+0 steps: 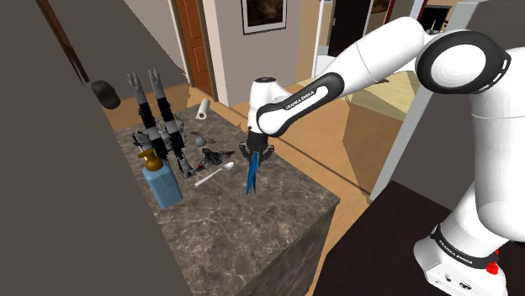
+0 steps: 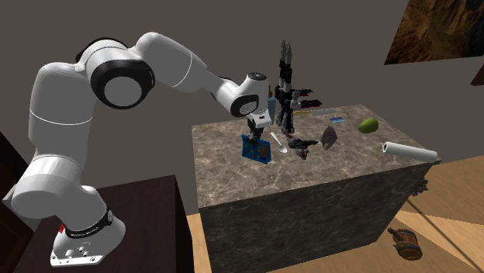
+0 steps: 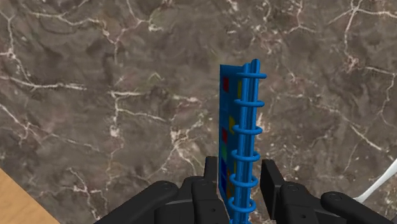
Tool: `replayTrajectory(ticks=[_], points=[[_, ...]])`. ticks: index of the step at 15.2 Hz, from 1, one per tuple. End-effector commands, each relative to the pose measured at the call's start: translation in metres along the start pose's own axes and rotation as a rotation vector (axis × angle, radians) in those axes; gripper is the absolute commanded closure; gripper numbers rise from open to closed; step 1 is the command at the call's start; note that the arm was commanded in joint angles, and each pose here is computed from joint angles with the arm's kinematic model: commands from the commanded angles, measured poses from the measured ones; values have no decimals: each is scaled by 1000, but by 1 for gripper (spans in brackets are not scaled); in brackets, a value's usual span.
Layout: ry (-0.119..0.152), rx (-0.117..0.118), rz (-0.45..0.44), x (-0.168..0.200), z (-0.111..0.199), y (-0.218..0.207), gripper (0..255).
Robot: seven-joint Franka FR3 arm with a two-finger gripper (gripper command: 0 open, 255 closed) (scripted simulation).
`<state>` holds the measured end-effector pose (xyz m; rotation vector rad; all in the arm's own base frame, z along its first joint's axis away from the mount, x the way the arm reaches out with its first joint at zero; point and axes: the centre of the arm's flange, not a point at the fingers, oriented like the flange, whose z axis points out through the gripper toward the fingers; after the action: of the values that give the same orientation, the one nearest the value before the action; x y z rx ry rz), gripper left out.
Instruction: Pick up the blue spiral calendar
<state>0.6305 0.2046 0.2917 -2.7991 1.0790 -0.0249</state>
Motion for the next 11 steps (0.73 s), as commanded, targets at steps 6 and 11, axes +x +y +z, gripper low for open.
replayTrajectory(ticks=[6,11], points=[[0,0,0,0,0,0,255],[0,0,0,0,-15,-1,255]])
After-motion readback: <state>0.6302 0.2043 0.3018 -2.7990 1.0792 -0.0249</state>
